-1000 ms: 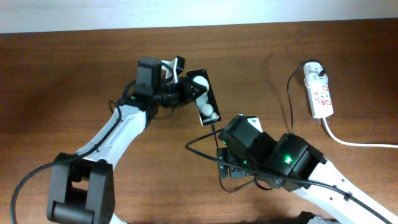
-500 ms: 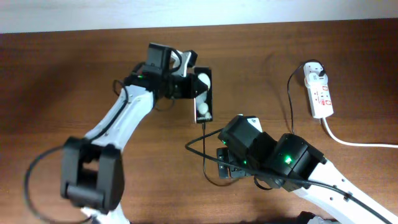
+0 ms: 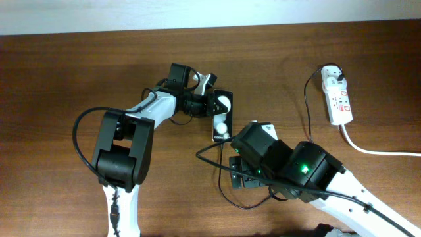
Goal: Plug charger to phone and switch on socket
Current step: 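Lower the plugged-in phone with the left gripper onto the table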
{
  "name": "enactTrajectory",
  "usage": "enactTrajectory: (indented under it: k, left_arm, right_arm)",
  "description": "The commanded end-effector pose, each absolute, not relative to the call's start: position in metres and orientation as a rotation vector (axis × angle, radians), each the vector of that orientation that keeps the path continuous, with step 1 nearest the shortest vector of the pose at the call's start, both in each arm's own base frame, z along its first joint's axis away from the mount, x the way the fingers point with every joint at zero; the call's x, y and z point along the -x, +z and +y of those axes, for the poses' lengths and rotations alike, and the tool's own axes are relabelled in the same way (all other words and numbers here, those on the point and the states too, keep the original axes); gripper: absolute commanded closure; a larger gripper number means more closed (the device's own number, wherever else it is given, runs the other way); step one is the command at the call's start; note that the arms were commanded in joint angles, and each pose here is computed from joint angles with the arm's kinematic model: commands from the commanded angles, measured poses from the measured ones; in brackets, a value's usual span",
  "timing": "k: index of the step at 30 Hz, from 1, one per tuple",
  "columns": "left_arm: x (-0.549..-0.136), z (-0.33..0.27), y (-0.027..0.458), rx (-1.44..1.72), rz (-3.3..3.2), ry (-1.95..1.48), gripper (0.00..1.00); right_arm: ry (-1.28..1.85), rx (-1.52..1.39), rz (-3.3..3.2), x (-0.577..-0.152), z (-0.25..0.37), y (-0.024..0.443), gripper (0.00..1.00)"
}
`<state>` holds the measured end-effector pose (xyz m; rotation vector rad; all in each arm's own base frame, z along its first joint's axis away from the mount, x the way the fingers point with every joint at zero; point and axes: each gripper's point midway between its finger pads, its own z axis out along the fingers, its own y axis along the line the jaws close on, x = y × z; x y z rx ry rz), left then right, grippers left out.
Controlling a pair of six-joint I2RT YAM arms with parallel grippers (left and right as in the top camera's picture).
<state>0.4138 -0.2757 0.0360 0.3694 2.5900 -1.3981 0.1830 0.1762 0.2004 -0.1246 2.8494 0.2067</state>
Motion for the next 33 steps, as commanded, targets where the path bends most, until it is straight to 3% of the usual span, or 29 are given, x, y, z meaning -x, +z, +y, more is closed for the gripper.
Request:
enactTrajectory:
  k: [1, 12, 16, 21, 24, 31, 33]
  left_arm:
    - [-0.419, -0.271, 0.029, -0.353, 2.629, -1.313, 0.94]
    - [-0.409, -0.268, -0.013, -0.314, 2.735, -1.246, 0.88]
    - [-0.412, -0.259, -0.024, -0.286, 2.773, -1.147, 0.81]
    - [-0.411, -0.245, -0.037, -0.244, 2.841, -1.008, 0.65]
    - [-0.411, -0.241, -0.04, -0.233, 2.861, -0.966, 0.48]
    - [-0.404, -0.219, -0.055, -0.182, 2.956, -0.777, 0.31]
    - [-0.403, -0.219, -0.055, -0.181, 2.957, -0.777, 0.3]
  right_arm:
    - [0.191, 0.117, 2.838, -0.186, 0.175, 0.201, 0.01]
    - [0.191, 0.116, 2.838, -0.186, 0.175, 0.201, 0.01]
    - [0.19, 0.116, 2.838, -0.186, 0.174, 0.201, 0.01]
    - [0.19, 0.116, 2.838, -0.186, 0.174, 0.201, 0.01]
    - [0.191, 0.116, 2.838, -0.186, 0.175, 0.201, 0.01]
    - [0.191, 0.117, 2.838, -0.186, 0.175, 0.201, 0.01]
    - [0.191, 0.117, 2.838, -0.186, 0.175, 0.201, 0.01]
